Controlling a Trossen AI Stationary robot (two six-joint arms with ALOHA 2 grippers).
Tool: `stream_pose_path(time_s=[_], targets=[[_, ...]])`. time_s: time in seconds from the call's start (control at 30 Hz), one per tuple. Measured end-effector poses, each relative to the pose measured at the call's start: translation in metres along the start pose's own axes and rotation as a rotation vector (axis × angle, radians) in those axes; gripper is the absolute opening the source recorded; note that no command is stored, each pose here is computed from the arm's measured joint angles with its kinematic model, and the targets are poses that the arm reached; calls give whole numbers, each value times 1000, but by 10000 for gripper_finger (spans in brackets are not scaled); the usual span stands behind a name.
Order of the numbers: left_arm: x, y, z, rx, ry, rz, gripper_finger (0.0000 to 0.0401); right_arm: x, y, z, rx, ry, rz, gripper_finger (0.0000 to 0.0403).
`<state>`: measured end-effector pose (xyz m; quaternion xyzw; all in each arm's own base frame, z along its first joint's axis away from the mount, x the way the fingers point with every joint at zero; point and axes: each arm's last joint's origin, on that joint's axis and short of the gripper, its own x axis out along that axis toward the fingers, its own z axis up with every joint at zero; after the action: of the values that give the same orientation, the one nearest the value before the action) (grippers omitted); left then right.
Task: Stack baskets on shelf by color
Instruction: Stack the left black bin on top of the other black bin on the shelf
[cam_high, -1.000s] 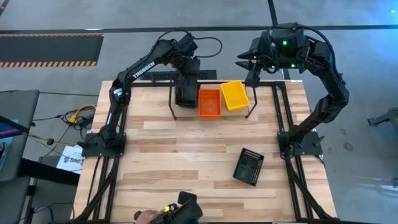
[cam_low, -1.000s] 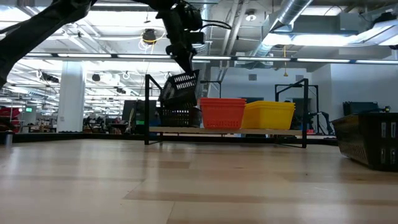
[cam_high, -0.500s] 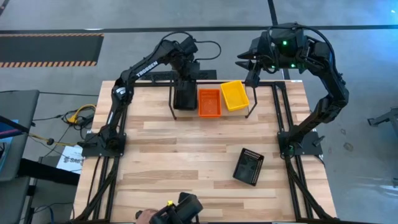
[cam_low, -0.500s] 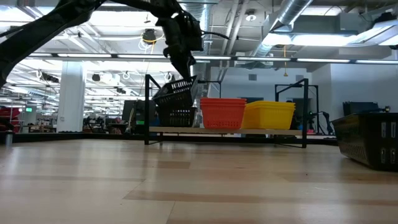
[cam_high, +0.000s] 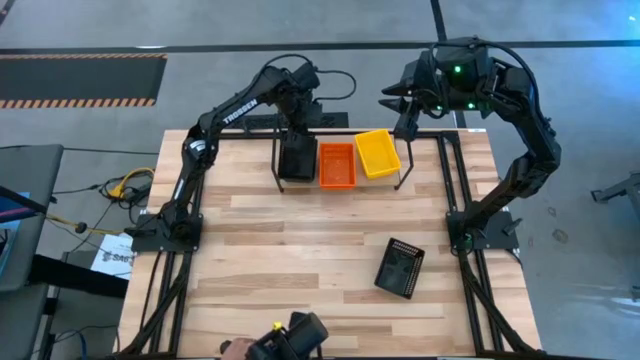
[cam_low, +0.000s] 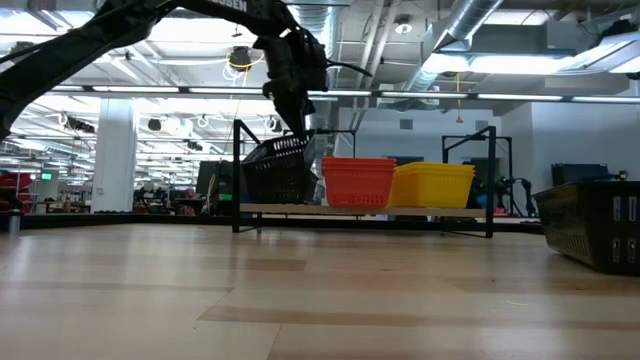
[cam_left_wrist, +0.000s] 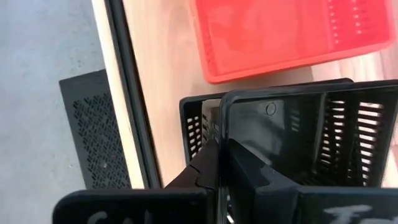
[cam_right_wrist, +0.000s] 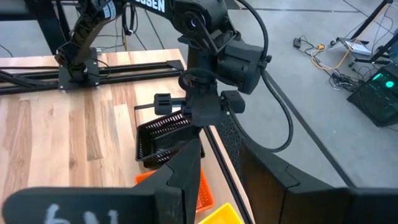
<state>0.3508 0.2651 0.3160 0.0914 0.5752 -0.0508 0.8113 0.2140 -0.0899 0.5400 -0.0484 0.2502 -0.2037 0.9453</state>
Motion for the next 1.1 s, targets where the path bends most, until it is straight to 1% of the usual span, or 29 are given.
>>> stream_pose_path(time_s=[0.13, 0.5, 0.6, 0.77, 1.0, 1.1], targets=[[1, -2, 2, 14, -9, -9, 0, 0, 0, 0, -2, 0, 0, 134], [1, -3, 3, 3, -28, -28, 0, 0, 0, 0, -5, 0, 0, 134], [6, -2, 3, -6, -15, -40, 0, 0, 0, 0, -6, 1, 0, 134], [25, 3, 0, -31, 42, -45, 0, 0, 0, 0, -6, 3, 1, 134], [27, 4, 1, -29, 29, -40, 0, 0, 0, -1, -8, 11, 3, 134], [27, 4, 2, -6, 12, -44, 0, 0, 0, -1, -14, 10, 3, 134]])
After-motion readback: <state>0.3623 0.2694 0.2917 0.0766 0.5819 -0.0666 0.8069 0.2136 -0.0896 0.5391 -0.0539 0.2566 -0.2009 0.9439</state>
